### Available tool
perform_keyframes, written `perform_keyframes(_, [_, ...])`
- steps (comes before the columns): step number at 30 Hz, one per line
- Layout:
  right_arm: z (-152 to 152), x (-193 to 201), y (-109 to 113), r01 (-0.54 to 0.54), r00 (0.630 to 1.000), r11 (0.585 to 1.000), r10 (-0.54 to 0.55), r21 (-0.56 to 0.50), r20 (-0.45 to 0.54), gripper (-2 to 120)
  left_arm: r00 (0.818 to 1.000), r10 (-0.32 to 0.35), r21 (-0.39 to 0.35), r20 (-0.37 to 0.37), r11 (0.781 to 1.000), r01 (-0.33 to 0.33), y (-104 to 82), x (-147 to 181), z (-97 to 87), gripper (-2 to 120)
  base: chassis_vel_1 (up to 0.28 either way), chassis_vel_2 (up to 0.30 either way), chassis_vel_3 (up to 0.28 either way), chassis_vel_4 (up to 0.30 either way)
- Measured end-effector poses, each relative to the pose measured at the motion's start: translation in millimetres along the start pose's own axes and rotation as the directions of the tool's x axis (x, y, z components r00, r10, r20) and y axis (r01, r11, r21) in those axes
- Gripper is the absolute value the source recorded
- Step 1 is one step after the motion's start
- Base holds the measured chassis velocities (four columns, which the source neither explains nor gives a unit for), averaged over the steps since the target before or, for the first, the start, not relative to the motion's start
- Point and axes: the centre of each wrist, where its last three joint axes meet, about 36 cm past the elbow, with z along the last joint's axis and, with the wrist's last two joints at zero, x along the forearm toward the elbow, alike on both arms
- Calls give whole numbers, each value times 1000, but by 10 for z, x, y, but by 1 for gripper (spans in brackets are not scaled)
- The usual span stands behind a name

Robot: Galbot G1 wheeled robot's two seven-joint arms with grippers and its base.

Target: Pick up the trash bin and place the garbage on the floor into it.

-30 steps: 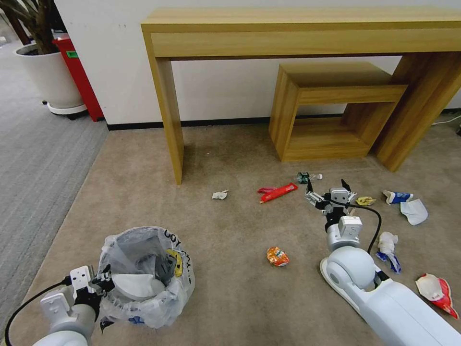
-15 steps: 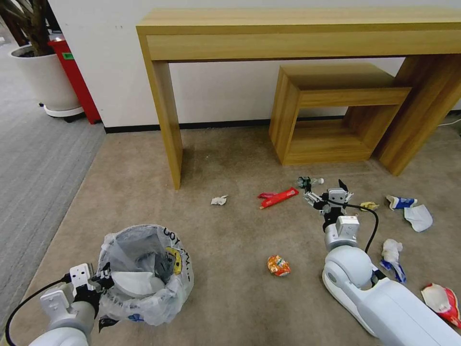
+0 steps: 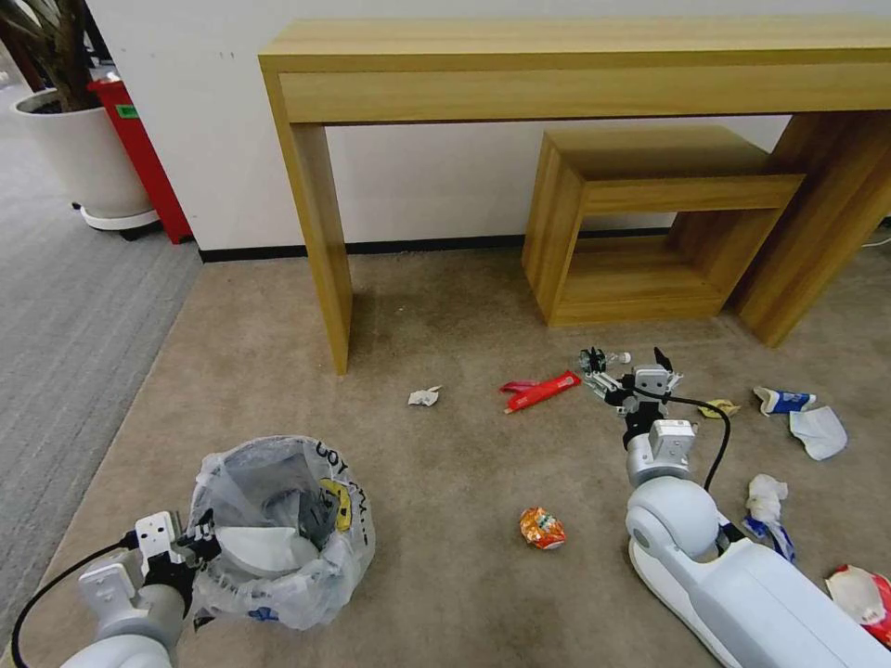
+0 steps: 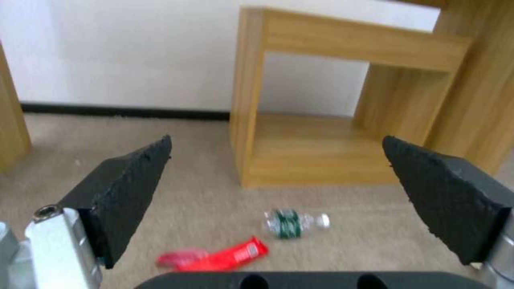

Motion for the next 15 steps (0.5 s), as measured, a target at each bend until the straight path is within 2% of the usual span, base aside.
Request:
perform_keyframes(5, [-76, 88, -218, 2, 996, 999, 1, 40, -87, 100, 1000, -3, -4, 0, 1000, 3, 10, -24, 17, 1, 0, 0, 0, 0])
perform_keyframes(8, [-148, 187, -513, 24, 987, 996, -10, 85, -161, 100, 1000, -1, -1, 1, 1000, 1, 5, -61, 34, 1, 0, 0, 0, 0])
perform_keyframes(9, [-148, 187, -513, 24, 987, 996, -10, 85, -161, 100, 1000, -1, -1, 1, 1000, 1, 5, -61, 34, 1, 0, 0, 0, 0])
perform_keyframes(11, [-159, 294, -705, 70, 978, 993, -50, 92, -205, 100, 1000, 3, 1, 0, 1000, -3, -3, -93, 55, 1, 0, 0, 0, 0])
perform_keyframes(15, [-99, 388, -854, 132, 976, 986, -111, 105, -186, 100, 1000, 7, 4, 2, 1000, -7, -16, -140, 58, 1, 0, 0, 0, 0])
